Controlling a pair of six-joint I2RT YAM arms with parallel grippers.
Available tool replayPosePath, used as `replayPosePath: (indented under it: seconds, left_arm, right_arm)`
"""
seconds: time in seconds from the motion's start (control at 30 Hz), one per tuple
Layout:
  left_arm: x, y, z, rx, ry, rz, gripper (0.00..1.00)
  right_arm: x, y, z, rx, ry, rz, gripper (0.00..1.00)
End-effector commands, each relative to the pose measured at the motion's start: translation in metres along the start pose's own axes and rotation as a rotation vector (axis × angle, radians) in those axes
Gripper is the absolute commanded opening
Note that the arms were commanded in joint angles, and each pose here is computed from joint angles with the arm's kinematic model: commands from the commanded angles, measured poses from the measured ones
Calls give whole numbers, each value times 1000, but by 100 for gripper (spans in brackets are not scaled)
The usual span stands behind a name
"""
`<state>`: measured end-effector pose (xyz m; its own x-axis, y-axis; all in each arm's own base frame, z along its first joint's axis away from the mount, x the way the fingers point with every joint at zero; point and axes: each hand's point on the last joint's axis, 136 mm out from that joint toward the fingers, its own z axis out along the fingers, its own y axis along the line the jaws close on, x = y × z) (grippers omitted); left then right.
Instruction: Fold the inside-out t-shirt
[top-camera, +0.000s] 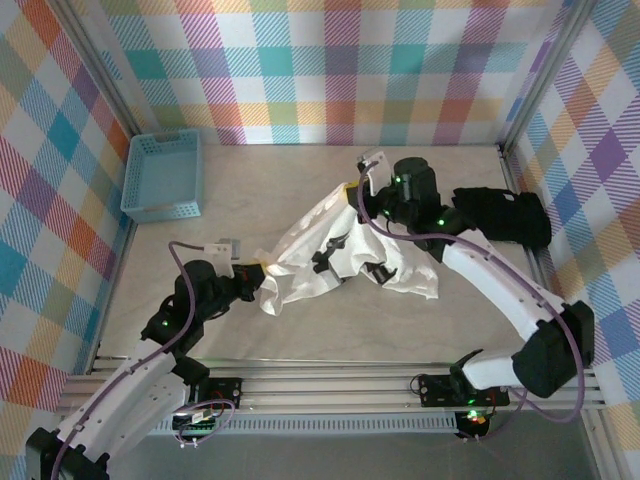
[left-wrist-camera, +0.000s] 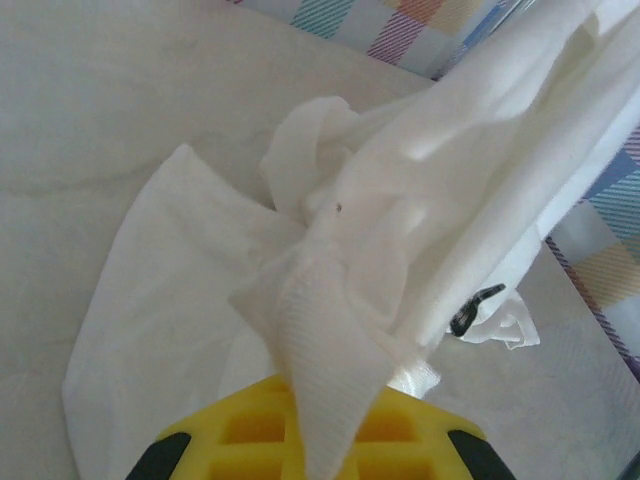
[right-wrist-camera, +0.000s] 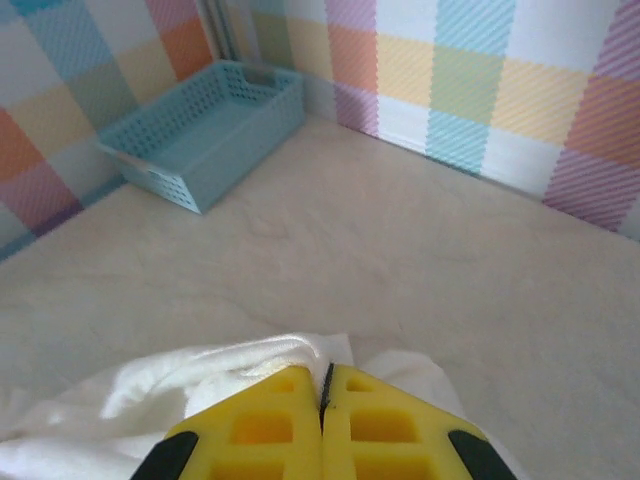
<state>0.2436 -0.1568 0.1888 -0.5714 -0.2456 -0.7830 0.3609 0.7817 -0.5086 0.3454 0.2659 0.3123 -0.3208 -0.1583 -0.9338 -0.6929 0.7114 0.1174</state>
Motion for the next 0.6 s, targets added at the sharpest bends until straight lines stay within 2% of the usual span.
replayPosePath:
  seconds: [0.0,0.17,0.27,0.4,0.47,0.57]
  left_arm:
    - [3,-1,9,7,33,40,2]
    - [47,10,20,14,181,-39,9]
    - [65,9,17,39,223,-61,24]
    - [56,4,5,52,162,-28,46]
    - [44,3,0,36,109,3,59]
    - [31,-6,1,35,85,94,72]
  right_arm:
    - [26,18,-4,-98,23,22,0]
    - [99,21,-15,-110,164,111,0]
    - [143,26,-25,-125,243,165,0]
    - [182,32,-38,-141,280,229,0]
    - [189,33,-43,-139,276,235,0]
    - [186,33,-46,-139,250,226,0]
